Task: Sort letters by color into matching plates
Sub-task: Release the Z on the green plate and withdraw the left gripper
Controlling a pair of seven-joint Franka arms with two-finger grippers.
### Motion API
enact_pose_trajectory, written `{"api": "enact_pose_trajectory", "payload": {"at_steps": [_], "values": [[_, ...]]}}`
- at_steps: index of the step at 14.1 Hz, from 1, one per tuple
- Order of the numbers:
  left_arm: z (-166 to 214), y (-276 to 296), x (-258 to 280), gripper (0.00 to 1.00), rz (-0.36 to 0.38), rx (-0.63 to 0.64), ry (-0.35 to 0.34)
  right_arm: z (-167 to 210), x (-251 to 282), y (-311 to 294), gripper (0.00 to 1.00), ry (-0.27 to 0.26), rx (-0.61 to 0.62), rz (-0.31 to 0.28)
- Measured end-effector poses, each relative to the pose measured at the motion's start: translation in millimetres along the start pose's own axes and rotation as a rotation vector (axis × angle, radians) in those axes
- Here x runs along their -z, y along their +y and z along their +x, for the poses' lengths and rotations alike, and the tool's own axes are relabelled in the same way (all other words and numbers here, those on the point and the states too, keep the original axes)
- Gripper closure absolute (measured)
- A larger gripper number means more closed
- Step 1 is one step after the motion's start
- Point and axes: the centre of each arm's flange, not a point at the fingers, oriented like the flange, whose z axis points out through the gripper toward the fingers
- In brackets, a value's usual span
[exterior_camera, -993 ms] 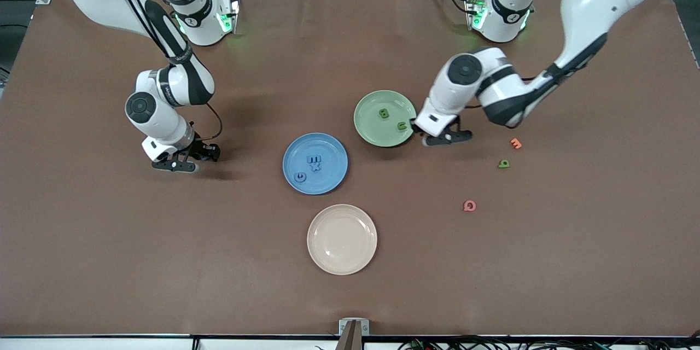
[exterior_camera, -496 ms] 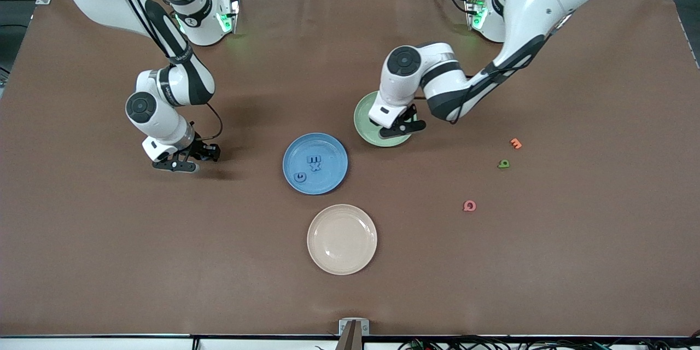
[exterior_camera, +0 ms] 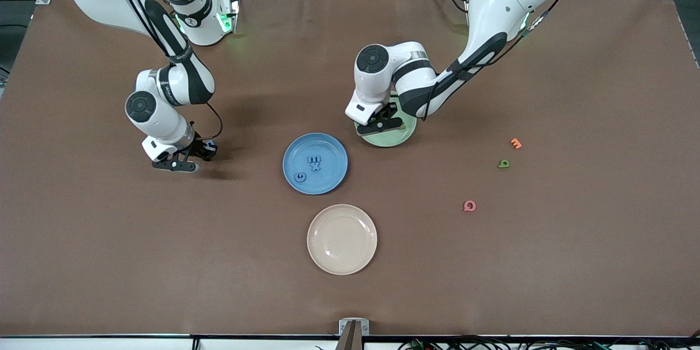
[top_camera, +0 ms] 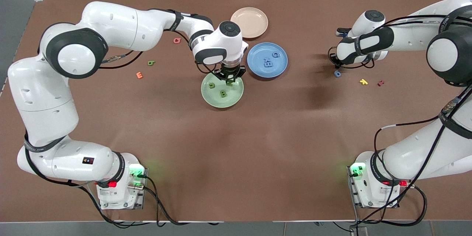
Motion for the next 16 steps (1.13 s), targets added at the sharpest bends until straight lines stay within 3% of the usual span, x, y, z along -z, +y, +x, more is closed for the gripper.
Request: {"api": "enact_pose_trajectory", "payload": {"at_steps": [7,12,14,16], "values": [[-3,5,-9,0.62,0.0,-0.004,-0.019,0,0,0,0.98,0.0,0.0,0.0],[3,2,-9,0.15,0.0,0.008,-0.017,0,0,0,0.97,0.0,-0.001,0.0],[13,-3,-9,0.0,-0.001,0.025,-0.016,0,0,0,0.86,-0.002,-0.004,0.0],[31,-14,-9,0.0,0.001,0.044,-0.018,0,0,1,0.67,-0.006,-0.006,-0.002]]}}
